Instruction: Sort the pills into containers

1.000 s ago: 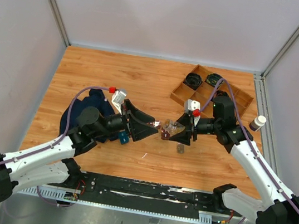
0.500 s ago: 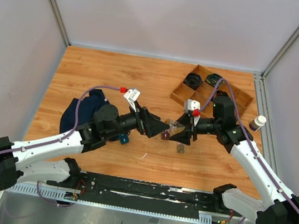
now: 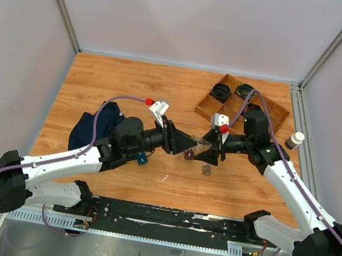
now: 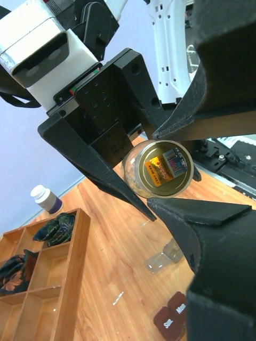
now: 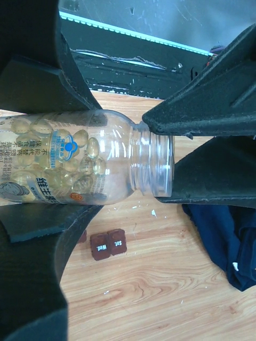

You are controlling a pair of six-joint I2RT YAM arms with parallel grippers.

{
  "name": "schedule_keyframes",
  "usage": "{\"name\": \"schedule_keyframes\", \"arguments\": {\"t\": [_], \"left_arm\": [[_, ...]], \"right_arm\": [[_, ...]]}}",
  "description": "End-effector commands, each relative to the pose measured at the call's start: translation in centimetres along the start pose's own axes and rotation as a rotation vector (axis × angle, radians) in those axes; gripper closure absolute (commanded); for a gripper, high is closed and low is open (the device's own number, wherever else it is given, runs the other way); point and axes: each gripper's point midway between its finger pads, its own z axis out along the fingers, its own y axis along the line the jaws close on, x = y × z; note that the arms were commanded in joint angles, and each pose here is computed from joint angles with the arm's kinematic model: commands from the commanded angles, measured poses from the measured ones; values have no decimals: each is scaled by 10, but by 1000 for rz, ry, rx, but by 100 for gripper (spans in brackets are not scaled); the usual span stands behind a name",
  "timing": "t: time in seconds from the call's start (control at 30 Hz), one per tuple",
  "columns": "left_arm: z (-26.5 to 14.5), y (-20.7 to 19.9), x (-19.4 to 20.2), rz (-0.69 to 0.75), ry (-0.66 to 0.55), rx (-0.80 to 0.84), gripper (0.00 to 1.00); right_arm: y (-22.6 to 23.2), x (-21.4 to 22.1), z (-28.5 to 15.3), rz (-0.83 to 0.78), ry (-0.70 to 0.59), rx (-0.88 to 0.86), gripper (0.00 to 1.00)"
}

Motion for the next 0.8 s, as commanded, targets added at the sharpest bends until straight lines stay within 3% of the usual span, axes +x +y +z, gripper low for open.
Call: {"name": "schedule_keyframes", "arguments": {"t": [0.0, 0.1, 0.23, 0.43, 0.53, 0.7, 0.77], "left_arm": [[3, -14, -3, 29, 10, 52, 65], [3, -15, 5, 55, 40, 79, 71], [-3, -29, 23, 167, 93, 236, 73], [-17, -27, 52, 543, 191, 530, 84], [-16, -15, 53, 681, 249, 615, 84], [-8, 2, 34, 728, 261, 655, 84], [-4, 0, 23, 748, 223, 635, 76]], "right_arm": [[-4, -8, -2, -35, -17, 9, 99], [-4, -8, -2, -37, -18, 7, 99], [-4, -8, -3, -36, -21, 3, 99], [-2, -10, -3, -41, -25, -1, 99], [-1, -11, -3, -43, -28, -3, 99], [-1, -12, -4, -47, -29, -1, 99], [-1, -12, -3, -46, -29, -3, 99]]}}
